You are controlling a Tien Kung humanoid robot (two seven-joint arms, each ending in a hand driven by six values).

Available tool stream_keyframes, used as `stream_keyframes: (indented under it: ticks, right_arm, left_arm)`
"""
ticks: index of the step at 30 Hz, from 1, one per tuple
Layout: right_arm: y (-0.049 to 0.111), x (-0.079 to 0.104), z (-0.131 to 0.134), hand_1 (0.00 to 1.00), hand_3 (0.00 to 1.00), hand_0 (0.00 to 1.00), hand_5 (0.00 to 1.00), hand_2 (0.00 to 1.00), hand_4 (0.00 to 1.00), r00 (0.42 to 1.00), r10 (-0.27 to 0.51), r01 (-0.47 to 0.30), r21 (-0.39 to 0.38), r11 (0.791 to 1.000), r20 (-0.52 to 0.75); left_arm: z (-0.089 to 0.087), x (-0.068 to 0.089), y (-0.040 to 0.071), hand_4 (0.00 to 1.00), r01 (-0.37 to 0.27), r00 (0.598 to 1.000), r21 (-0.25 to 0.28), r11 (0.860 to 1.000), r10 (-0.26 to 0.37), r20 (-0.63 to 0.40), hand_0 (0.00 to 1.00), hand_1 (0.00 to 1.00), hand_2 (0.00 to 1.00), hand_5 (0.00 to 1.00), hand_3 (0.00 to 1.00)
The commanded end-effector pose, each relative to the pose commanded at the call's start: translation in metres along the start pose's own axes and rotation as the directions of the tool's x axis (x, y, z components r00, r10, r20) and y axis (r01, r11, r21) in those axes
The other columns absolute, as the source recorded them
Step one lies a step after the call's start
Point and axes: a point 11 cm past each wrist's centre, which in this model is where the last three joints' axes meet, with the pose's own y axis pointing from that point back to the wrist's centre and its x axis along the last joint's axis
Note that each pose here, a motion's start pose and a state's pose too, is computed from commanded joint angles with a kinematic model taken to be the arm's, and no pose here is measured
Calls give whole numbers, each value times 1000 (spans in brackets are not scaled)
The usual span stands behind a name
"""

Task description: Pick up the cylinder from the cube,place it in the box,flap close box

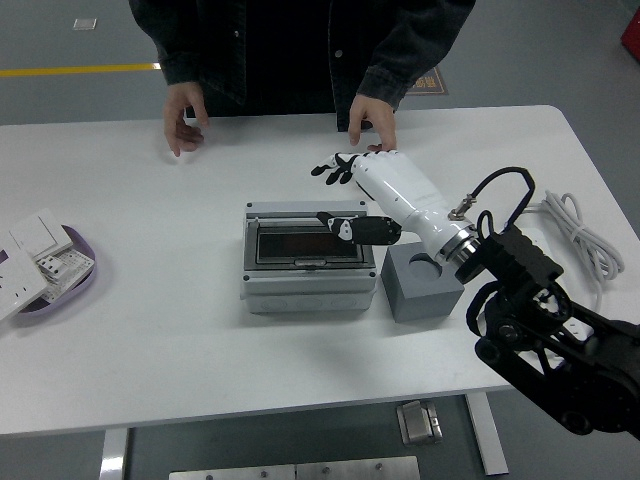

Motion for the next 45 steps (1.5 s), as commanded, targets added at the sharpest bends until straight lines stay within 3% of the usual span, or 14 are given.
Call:
stream_keyframes:
  ticks: [5, 6, 7, 12, 18, 27, 29, 30, 32, 36, 41, 45]
  right_arm:
    - [27, 11, 44, 564, 705, 470, 309, 618, 695, 968, 133, -110, -117, 987, 211]
    - [33, 11, 52, 516, 672, 409, 308, 588, 685, 956, 157, -124, -141, 982, 249]
    - [40, 11, 61, 516, 672, 409, 308, 588, 685, 938, 187, -142, -168, 976, 293]
    - [71, 19, 94, 513, 654, 419, 319, 574, 684, 818, 355, -246, -284, 927, 452]
    - [91, 39, 122, 518, 621, 425, 288, 582, 685, 678, 509, -334, -394, 856, 530]
    - [113, 67, 132, 548, 591, 452, 285, 587, 684, 597, 552, -407, -373, 834, 582]
    - [120, 73, 135, 548, 591, 452, 285, 587, 684, 587, 569, -425, -378, 822, 576]
    - [123, 75, 137, 577, 593, 535, 269, 594, 684, 582, 578, -434, -384, 815, 572]
    - [129, 78, 141, 577, 593, 535, 269, 594, 684, 568, 601, -450, -399, 799, 561]
    - [138, 76, 146, 581, 590, 535, 253, 596, 677, 533, 629, -460, -429, 777, 567]
    - [137, 68, 144, 581, 590, 535, 253, 596, 677, 438, 623, -456, -437, 775, 648]
    - [141, 66, 146, 574, 581, 537, 242, 594, 678, 412, 630, -450, -454, 769, 659]
  left_arm:
    - [0, -5, 0, 712, 11, 1000, -3, 1000, -11, -3, 626, 635, 602, 233, 645]
    - [1, -6, 0, 712, 13, 1000, -4, 1000, -13, -4, 626, 635, 602, 233, 645]
    - [1, -7, 0, 712, 15, 1000, -5, 1000, -15, -6, 626, 635, 602, 233, 645]
    - [4, -6, 0, 712, 10, 1000, -7, 1000, -10, 0, 626, 635, 602, 232, 645]
    - [12, -1, 3, 712, -3, 1000, -21, 1000, 3, -6, 626, 635, 602, 232, 645]
    - [24, 1, 6, 712, -6, 1000, -40, 999, 5, -14, 626, 637, 602, 232, 645]
    - [28, 6, 7, 712, -14, 1000, -46, 999, 13, -12, 626, 637, 602, 232, 645]
    - [30, 9, 8, 712, -18, 1000, -49, 999, 17, -11, 626, 637, 602, 233, 645]
    - [34, 13, 9, 712, -26, 1000, -55, 998, 26, -7, 626, 637, 602, 233, 645]
    - [38, 19, 11, 712, -34, 999, -61, 998, 35, 1, 625, 636, 601, 235, 645]
    - [35, 19, 11, 712, -36, 999, -55, 998, 36, 4, 625, 636, 601, 235, 645]
    - [35, 17, 10, 711, -32, 999, -57, 998, 32, 3, 625, 635, 602, 234, 644]
